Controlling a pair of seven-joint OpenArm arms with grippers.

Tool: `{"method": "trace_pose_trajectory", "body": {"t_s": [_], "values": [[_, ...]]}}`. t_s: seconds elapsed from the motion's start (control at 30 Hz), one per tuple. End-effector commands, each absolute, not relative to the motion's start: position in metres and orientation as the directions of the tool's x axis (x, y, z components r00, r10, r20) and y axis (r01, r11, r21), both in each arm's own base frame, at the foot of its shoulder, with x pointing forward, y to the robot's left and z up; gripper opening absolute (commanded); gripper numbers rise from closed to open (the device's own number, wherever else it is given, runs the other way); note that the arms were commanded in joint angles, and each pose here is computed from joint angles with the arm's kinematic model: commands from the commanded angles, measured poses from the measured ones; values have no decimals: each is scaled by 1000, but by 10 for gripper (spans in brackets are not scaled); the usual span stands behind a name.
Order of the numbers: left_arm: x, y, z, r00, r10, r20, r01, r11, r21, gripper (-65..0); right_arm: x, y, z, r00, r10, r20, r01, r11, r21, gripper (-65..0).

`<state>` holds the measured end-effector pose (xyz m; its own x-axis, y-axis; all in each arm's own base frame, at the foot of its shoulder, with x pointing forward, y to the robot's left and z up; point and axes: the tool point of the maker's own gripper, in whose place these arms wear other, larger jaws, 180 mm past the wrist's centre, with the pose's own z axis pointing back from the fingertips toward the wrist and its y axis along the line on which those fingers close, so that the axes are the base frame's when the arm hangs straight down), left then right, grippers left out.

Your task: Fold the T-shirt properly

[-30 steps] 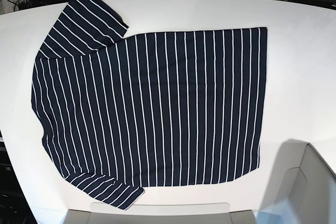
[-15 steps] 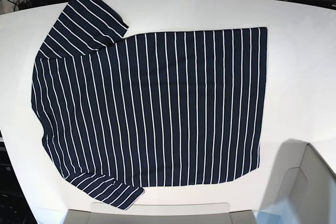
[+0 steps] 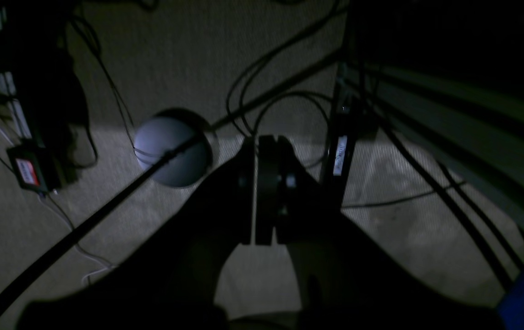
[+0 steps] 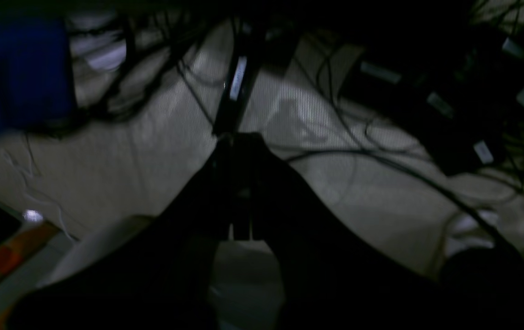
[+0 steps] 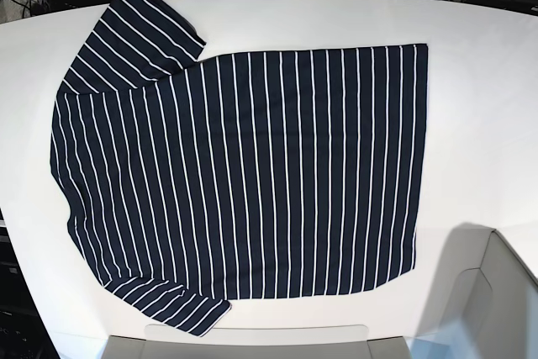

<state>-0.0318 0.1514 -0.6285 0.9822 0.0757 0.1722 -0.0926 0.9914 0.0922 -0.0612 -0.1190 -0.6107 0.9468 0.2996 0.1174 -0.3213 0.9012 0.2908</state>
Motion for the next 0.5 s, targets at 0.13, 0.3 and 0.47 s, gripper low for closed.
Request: {"method": "trace_pose_trajectory", "body": {"t_s": [0.13,0.3,0.47], "values": [[-39,157,-609,971,70,229,-96,990,103,-626,-69,-131,-586,940,297,169,-335,897,287,-648],[-34,170,-579,953,44,299,-84,989,123,-626,-62,-147,-555,946,222,238,-280,928,246,-648],[-25,175,-553,949,34,313,-79,988,130,-626,-62,-171,-525,935,224,275,-283,939,198,-649]]}}
